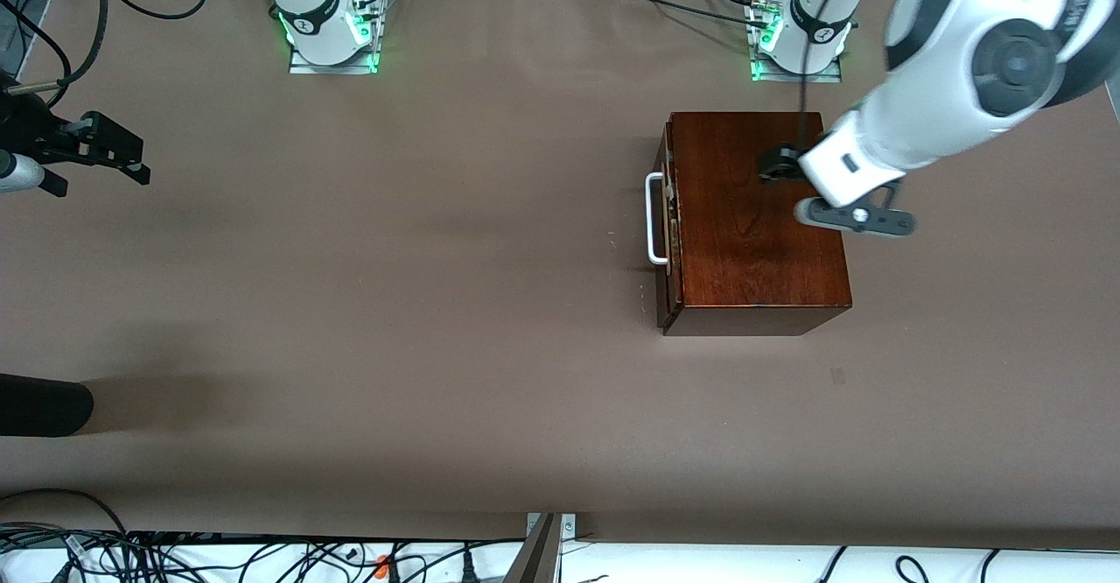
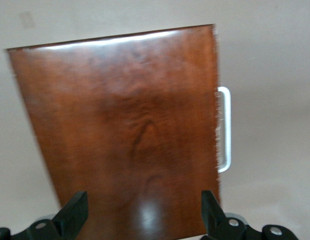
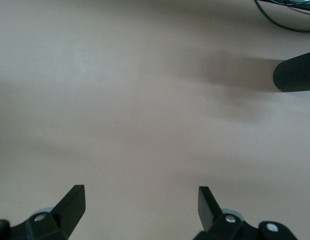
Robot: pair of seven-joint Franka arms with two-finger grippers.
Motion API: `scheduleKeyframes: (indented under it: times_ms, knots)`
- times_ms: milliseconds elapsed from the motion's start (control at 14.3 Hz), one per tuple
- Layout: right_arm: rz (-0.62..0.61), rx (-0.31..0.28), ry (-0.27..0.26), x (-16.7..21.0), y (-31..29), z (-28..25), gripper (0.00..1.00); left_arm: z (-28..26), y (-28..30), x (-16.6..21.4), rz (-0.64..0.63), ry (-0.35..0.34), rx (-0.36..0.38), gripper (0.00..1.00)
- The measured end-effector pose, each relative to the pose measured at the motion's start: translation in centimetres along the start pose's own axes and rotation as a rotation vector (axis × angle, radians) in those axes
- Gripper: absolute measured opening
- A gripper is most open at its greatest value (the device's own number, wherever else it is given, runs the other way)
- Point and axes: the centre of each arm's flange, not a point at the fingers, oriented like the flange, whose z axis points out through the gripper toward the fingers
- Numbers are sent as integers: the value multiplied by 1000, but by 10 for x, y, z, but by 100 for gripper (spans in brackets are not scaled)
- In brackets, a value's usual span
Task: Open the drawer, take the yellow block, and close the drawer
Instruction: 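Move the left gripper over the box to the white drawer handle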
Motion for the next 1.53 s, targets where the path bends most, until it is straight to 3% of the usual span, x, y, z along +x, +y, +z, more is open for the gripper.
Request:
scheduleKeyframes:
  times_ms: [209,557,697,1045,1533]
  knots:
    - [0,0,0,0,0,0,100,31,57,1,-15,-7,-13,100]
    - [0,0,-1,0,0,1,100,108,151,-10,54,6,138,100]
    - [0,0,-1,0,0,1,100,132,175,-13,65,18,146,100]
    - [4,0,-1,0,2,1,100,176,186,-3,53,46,221,100]
    - [7,0,-1,0,4,1,100,214,190,-12,71,29,301,100]
